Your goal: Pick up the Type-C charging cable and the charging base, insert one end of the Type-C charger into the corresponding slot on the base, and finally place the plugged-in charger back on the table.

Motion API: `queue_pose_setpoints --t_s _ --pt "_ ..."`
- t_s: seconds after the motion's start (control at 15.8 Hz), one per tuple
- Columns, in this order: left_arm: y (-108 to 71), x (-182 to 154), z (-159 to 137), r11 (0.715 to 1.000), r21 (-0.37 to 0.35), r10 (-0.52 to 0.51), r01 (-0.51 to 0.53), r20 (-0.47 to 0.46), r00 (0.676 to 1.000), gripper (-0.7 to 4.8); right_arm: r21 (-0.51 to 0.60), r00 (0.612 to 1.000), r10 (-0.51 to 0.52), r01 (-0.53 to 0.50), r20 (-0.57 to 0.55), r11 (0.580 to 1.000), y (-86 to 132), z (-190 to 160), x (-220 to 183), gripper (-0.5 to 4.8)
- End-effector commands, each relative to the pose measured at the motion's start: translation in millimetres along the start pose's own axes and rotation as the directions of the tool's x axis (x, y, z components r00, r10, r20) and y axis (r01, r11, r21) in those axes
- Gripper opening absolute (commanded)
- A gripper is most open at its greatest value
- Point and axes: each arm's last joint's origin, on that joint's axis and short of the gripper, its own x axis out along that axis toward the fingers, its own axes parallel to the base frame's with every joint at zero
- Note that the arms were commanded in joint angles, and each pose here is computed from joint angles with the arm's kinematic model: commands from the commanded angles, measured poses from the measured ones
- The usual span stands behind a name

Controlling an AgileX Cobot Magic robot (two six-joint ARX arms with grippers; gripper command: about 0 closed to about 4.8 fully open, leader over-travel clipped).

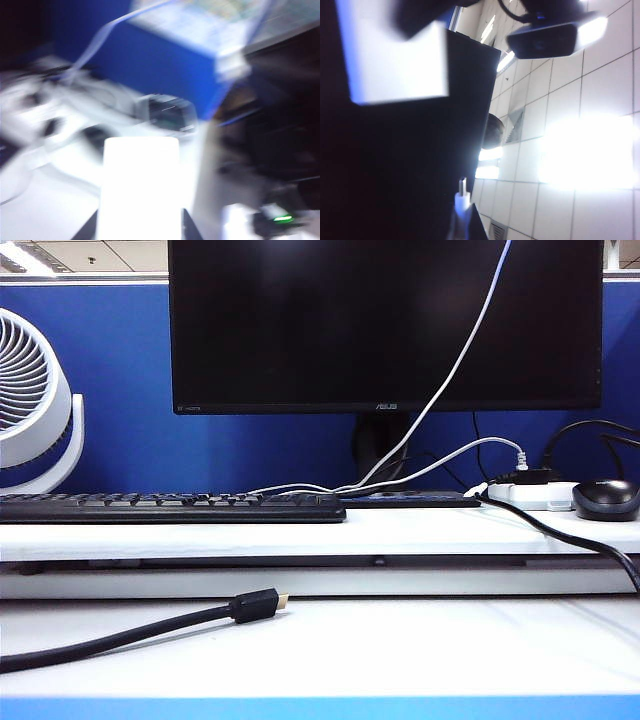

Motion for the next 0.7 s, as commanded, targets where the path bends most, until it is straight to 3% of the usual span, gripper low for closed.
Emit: queue_pose_setpoints --t_s 0.06,0.7 --pt "-5.3 0 7 0.996 0.084 -0.004 0.0 0.04 0.999 0.49 0.017 0.998 0.049 -0.049 0.028 0.999 4 2 0 -0.01" --pt "-8.7 0 10 0.987 0.111 -0.122 0.115 0.058 0.991 0.5 0.045 0.997 0.069 -0.071 0.046 0.996 11 5 10 -0.01"
